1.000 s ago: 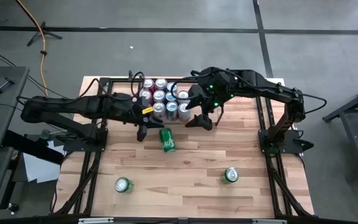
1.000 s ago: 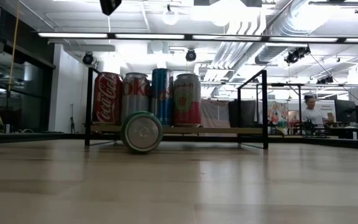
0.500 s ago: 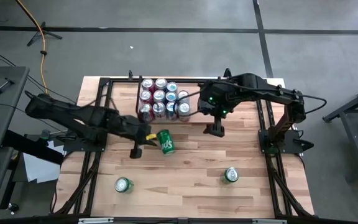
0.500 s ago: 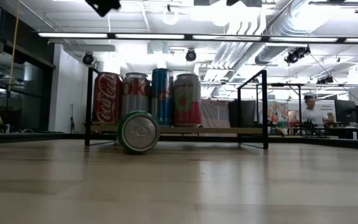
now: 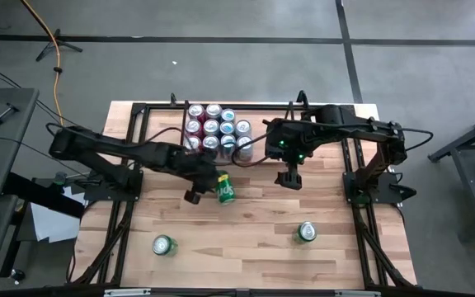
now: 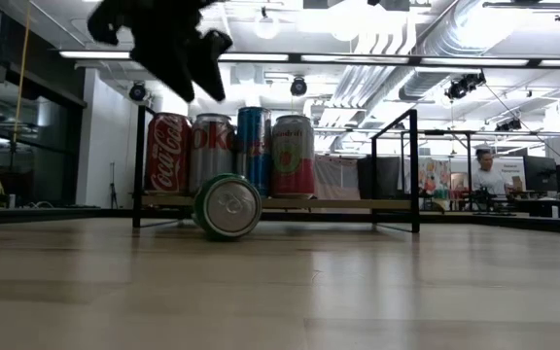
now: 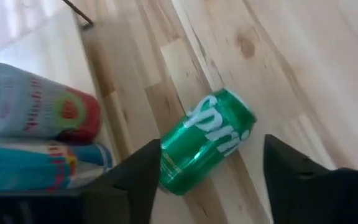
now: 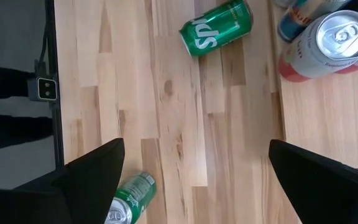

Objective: Place canned beverage on shelf
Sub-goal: Put the top green soda can on the shelf

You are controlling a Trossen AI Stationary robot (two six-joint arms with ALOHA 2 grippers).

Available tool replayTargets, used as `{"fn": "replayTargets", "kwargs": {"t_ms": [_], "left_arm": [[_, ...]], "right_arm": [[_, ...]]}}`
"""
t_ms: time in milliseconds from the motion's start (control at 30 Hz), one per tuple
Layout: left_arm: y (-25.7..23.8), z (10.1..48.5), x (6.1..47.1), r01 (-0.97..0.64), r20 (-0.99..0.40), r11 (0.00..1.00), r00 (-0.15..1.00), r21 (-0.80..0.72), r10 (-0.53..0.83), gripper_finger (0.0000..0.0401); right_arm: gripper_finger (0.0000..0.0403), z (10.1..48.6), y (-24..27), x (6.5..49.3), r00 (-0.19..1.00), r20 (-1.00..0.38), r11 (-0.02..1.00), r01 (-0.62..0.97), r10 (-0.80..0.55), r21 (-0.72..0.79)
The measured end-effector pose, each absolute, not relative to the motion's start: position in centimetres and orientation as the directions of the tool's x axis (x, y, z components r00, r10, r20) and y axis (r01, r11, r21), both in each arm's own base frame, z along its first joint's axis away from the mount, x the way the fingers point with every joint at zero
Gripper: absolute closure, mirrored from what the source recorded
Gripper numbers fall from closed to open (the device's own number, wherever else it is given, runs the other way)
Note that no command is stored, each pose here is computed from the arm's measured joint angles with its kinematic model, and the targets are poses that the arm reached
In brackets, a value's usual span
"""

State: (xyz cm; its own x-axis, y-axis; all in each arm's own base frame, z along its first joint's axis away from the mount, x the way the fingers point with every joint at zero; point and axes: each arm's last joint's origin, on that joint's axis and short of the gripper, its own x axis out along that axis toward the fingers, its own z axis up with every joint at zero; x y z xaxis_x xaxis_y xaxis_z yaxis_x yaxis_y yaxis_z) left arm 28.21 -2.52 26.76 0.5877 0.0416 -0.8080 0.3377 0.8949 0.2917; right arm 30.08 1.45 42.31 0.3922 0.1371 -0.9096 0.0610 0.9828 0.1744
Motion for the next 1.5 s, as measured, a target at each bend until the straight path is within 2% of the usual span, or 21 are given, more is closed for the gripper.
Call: {"fn": "replayTargets", "kwargs": {"t_ms": [133, 233, 367, 467, 600, 800, 967, 1100, 1233, 1300, 1367, 1500], "left_arm": [[-2.2, 25.0, 29.5, 0.433, -0.837, 0.841, 0.545, 0.323, 0.041, 0.0168], [-2.1, 23.2, 30.3, 0.524, -0.872, 0.782, 0.488, 0.337, 0.048, 0.0153], [-2.1, 21.1, 31.3, 0.647, -0.9, 0.674, 0.431, 0.356, 0.062, 0.0151], [-2.0, 19.9, 32.1, 0.674, -0.897, 0.62, 0.427, 0.401, 0.116, 0.0151], [-1.6, 19.0, 32.9, 0.676, -0.886, 0.594, 0.44, 0.436, 0.148, 0.0151], [-0.8, 17.0, 33.5, 0.725, -0.915, 0.571, 0.38, 0.385, 0.134, 0.0151], [-0.4, 15.5, 34.1, 0.71, -0.925, 0.604, 0.353, 0.361, 0.139, 0.0151], [-0.6, 15.2, 34.0, 0.664, -0.932, 0.667, 0.337, 0.339, 0.138, 0.0155], [-1.3, 15.7, 33.7, 0.596, -0.935, 0.739, 0.33, 0.313, 0.129, 0.0202], [-1.8, 16.4, 33.4, 0.56, -0.945, 0.782, 0.309, 0.273, 0.108, 0.023], [-2.0, 17.9, 33.1, 0.496, -0.945, 0.832, 0.312, 0.247, 0.095, 0.0232], [-2.2, 22.8, 31.6, 0.328, -0.913, 0.928, 0.406, 0.175, 0.028, 0.0232]], "right_arm": [[0.0018, 42.3, 1.4, 30.1, 0.391, -0.91, 0.979, 0.084, 0.137, 0.183], [0.0018, 42.3, 1.4, 30.1, 0.391, -0.91, 0.979, 0.087, 0.137, 0.184], [0.0018, 42.3, 1.4, 30.1, 0.395, -0.909, 0.975, 0.107, 0.137, 0.193], [0.0018, 42.3, 1.5, 30.2, 0.401, -0.906, 0.974, 0.116, 0.135, 0.197], [0.0018, 42.4, 1.8, 30.4, 0.423, -0.897, 0.974, 0.114, 0.132, 0.196], [0.0018, 42.5, 2.2, 30.5, 0.44, -0.887, 0.973, 0.108, 0.138, 0.204], [0.0018, 42.6, 2.7, 30.6, 0.447, -0.883, 0.971, 0.106, 0.144, 0.213], [0.0018, 42.6, 3.2, 30.6, 0.453, -0.879, 0.974, 0.09, 0.148, 0.21], [0.0018, 42.7, 3.6, 30.6, 0.459, -0.876, 0.977, 0.073, 0.145, 0.2], [0.0018, 42.7, 3.6, 30.7, 0.469, -0.873, 0.981, 0.062, 0.136, 0.185], [0.0018, 42.7, 3.6, 30.8, 0.479, -0.868, 0.983, 0.047, 0.132, 0.176], [0.0018, 42.9, 3.5, 31.0, 0.504, -0.853, 0.987, 0.003, 0.134, 0.158]]}}
